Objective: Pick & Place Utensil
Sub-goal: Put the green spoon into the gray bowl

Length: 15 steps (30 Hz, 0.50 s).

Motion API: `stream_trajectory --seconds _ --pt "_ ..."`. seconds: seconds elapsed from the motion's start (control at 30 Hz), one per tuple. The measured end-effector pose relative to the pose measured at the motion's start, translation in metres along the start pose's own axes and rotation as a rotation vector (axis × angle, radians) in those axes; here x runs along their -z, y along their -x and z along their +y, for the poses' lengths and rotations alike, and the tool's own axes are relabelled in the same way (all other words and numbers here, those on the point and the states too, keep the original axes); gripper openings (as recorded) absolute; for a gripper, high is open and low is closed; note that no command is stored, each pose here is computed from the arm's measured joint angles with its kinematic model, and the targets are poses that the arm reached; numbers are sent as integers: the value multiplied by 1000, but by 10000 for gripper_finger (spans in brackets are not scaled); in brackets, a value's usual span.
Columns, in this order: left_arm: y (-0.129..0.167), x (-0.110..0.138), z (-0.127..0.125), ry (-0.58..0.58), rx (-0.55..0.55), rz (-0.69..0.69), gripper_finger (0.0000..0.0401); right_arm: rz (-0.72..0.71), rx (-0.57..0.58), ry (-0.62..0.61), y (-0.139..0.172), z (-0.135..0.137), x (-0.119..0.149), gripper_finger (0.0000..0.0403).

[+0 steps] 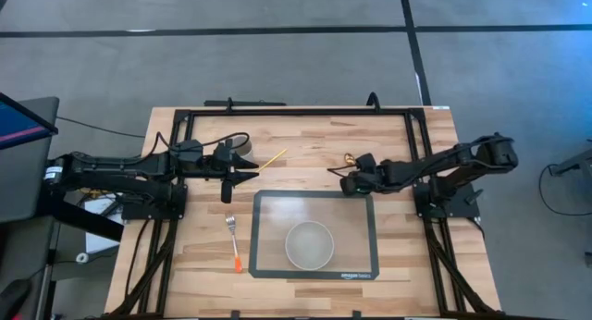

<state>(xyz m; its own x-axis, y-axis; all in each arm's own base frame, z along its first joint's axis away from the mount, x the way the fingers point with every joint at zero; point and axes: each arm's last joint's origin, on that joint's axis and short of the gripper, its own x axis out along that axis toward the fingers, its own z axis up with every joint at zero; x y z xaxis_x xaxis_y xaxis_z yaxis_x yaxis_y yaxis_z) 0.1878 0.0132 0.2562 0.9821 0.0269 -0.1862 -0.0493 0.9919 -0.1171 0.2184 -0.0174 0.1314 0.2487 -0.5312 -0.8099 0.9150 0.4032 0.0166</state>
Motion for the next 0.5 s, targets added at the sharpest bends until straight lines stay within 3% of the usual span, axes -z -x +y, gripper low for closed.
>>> stream_trajectory --seconds 0.37,0.5 --pt "0 0 0 0 0 0 118 62 23 40 -20 8 11 87" --pt "0 0 0 0 0 0 118 66 35 42 -23 7 11 69"
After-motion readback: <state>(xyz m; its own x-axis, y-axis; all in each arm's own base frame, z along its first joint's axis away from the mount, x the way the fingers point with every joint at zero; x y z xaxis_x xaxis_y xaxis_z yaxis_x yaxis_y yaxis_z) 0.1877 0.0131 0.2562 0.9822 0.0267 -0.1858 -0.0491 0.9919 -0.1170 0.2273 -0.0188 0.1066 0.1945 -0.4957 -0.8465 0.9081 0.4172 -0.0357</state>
